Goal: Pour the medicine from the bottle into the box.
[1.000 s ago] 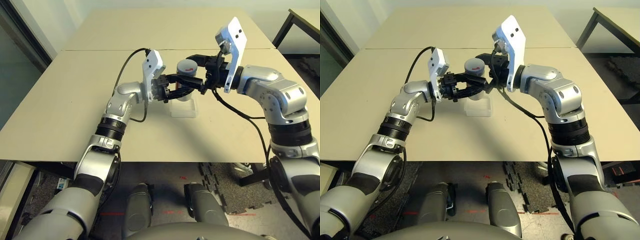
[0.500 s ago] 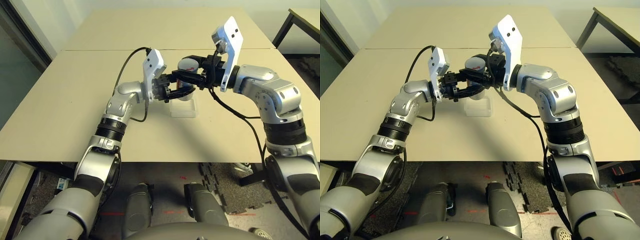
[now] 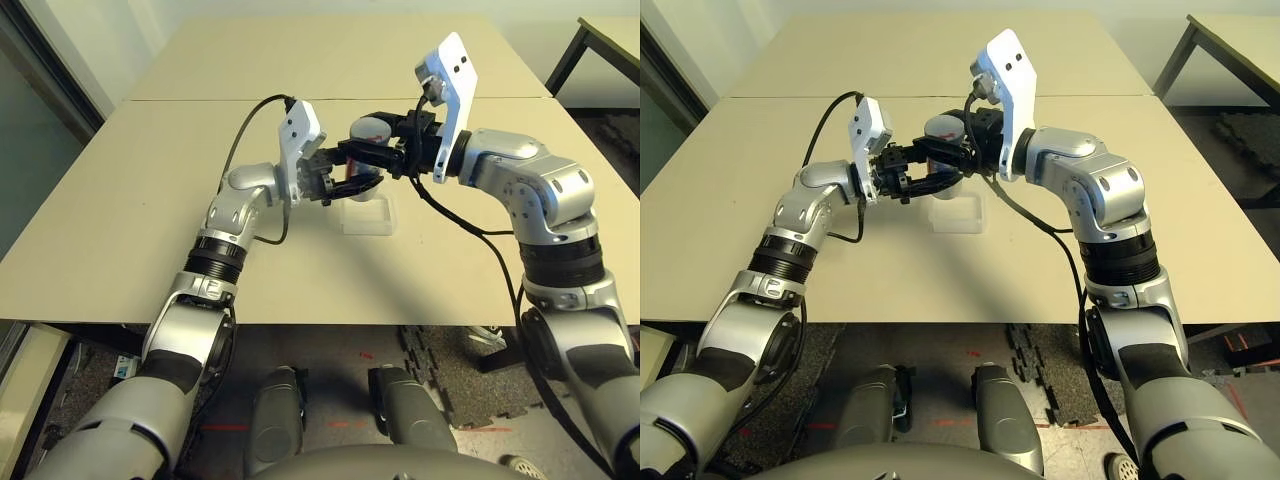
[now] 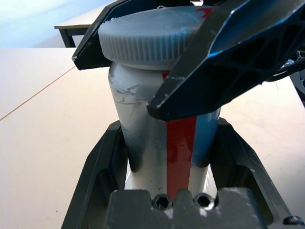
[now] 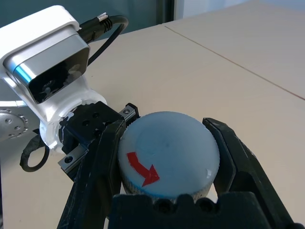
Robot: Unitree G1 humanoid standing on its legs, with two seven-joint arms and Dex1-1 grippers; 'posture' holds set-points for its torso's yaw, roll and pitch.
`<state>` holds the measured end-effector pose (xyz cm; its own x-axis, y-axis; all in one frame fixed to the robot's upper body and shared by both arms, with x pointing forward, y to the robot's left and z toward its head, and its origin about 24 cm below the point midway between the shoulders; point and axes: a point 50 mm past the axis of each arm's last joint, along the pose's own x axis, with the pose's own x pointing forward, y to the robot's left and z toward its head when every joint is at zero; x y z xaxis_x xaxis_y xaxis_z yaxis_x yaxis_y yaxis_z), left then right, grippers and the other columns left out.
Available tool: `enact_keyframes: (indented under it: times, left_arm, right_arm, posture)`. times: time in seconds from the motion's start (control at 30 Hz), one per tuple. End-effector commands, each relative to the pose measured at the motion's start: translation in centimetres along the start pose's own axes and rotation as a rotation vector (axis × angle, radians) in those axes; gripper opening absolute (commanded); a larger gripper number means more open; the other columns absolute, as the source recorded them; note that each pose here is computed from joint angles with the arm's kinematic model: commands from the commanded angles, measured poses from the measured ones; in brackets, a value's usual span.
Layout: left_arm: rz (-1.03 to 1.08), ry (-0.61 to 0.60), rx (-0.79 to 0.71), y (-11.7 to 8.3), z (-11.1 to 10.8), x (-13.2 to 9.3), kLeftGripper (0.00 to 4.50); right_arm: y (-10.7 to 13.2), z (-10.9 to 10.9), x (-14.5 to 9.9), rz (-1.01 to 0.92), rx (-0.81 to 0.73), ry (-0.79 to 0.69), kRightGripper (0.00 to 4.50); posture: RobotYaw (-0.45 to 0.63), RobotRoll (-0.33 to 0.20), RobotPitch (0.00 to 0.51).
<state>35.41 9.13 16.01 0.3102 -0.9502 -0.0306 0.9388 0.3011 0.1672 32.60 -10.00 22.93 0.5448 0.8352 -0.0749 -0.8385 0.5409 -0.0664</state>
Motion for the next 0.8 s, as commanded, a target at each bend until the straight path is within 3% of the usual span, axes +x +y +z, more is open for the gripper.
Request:
enact_keyframes:
  times: [0.03,0.4,0.8]
  left_arm:
    - [-0.007,0.148,-0.067,-0.8,-3.6,-0.1,2.64]
    - [0.033,0.129,-0.082,-0.5,-3.9,0.1,2.64]
    - [0.107,-0.030,-0.032,0.6,-0.7,0.6,2.64]
  right_arm:
    - [0.6,3.5,-0.2,0.029,-0.061,-0.138,2.73]
    - [0.7,4.4,0.2,0.026,-0.069,-0.192,2.66]
    - [-1.3,2.8,0.4,-0.083,-0.072,-0.174,2.66]
  posture:
    - [-0.23,0.000,0.087]
    - [-0.23,0.000,0.076]
    - [-0.20,0.000,0.074]
